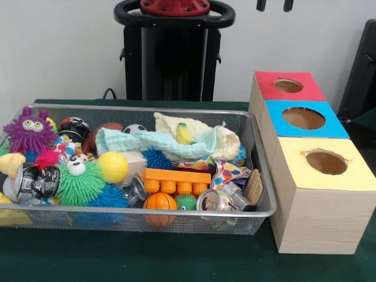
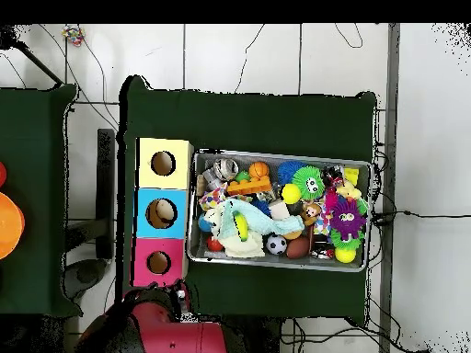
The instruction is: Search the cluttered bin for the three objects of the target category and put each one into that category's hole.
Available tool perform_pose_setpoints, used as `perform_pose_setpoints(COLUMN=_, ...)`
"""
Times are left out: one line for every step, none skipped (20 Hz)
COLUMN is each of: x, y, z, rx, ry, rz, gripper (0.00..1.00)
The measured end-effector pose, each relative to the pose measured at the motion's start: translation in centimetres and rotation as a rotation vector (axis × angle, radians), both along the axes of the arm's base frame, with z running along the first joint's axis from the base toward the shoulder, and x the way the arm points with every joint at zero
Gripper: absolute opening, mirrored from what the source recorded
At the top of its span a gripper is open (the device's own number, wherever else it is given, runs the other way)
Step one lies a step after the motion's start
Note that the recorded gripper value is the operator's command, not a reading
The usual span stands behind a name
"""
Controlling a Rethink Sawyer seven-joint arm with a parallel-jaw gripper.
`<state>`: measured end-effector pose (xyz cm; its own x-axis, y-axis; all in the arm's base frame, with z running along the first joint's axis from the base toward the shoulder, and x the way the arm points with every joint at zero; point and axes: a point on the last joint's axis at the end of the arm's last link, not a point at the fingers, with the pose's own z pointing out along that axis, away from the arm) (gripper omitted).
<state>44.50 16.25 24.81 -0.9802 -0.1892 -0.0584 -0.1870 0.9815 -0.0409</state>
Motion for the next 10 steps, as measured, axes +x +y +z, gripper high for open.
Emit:
perform_pose_setpoints(x=0.0, y=-0.1, z=0.0, rx=0.000, ry=0.003, rz=-0.002, gripper=1.00)
perform_pose_setpoints(x=0.1, y=-0.4, z=0.1, rx=0.000, ry=0.008, rz=-0.008, gripper=1.00)
perform_pose_setpoints(x=0.1, y=-0.5, z=0.1, rx=0.000, ry=0.011, rz=-0.013, gripper=1.00)
perform_pose_setpoints(x=0.2, y=-1.0, z=0.0, rx=0.000, ry=0.013, rz=-0.022, gripper=1.00)
perform_pose_setpoints(x=0.4, y=-1.5, z=0.0, rx=0.000, ry=0.015, rz=-0.033, gripper=1.00)
perform_pose_setpoints(x=0.6, y=-2.1, z=-0.1, rx=0.000, ry=0.017, rz=-0.048, gripper=1.00)
perform_pose_setpoints(x=0.8, y=-2.9, z=-0.2, rx=0.000, ry=0.020, rz=-0.064, gripper=1.00)
perform_pose_setpoints(x=1.1, y=-3.6, z=-0.3, rx=0.001, ry=0.023, rz=-0.081, gripper=1.00)
perform_pose_setpoints(x=1.3, y=-4.5, z=-0.4, rx=0.002, ry=0.026, rz=-0.099, gripper=1.00)
perform_pose_setpoints(x=1.5, y=-5.3, z=-0.6, rx=0.003, ry=0.029, rz=-0.118, gripper=1.00)
